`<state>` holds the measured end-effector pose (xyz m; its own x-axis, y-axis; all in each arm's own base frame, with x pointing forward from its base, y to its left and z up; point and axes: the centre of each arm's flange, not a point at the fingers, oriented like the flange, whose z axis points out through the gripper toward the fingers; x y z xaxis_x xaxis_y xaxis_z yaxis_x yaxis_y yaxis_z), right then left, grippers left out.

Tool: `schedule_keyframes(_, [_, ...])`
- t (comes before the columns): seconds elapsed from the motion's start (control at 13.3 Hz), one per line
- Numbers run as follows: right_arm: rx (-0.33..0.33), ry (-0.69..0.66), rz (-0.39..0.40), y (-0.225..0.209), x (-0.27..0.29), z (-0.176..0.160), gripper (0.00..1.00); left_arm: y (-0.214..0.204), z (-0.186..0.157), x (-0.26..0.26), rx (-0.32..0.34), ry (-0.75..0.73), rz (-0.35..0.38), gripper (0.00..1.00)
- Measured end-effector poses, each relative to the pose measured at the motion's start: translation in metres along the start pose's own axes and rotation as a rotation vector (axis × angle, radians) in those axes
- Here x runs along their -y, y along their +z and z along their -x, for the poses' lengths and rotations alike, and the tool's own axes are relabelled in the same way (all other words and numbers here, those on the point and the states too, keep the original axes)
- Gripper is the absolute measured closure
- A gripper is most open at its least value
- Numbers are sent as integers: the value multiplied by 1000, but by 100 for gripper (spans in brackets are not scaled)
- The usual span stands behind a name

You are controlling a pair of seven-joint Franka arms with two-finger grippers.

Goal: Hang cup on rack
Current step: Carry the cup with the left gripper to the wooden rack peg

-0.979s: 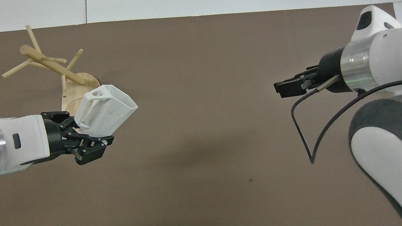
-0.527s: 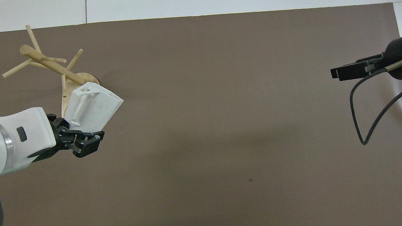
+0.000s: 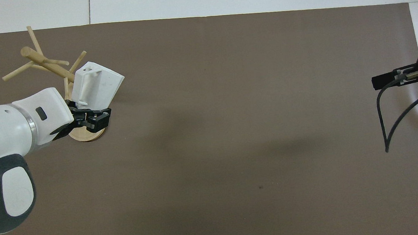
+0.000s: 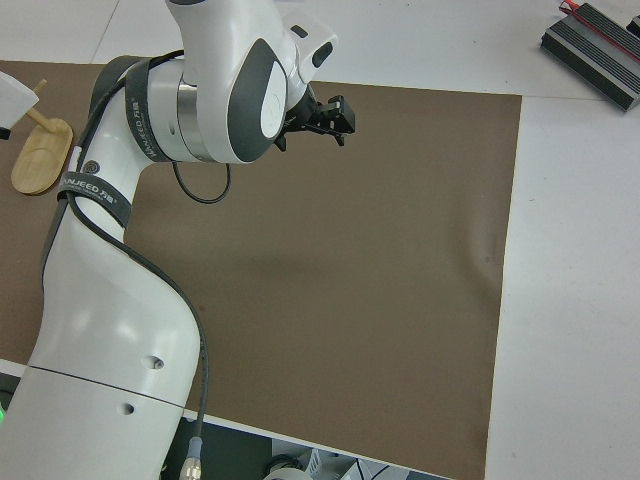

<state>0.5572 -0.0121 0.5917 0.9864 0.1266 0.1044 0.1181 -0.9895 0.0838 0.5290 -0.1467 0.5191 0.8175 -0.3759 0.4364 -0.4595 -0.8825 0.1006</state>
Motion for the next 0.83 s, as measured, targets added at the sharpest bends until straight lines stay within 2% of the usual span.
schedule_keyframes(0.23, [24, 35, -1, -5, -16, 7, 0, 18, -5, 13, -53, -63, -29, 31])
schedule_keyframes(0.53, [49, 77, -25, -4, -35, 14, 0, 36, -5, 28, -74, -201, -46, 31])
schedule_keyframes(0.83, [52, 50, -26, -6, -38, 16, 0, 43, -3, 35, -70, -260, -49, 31])
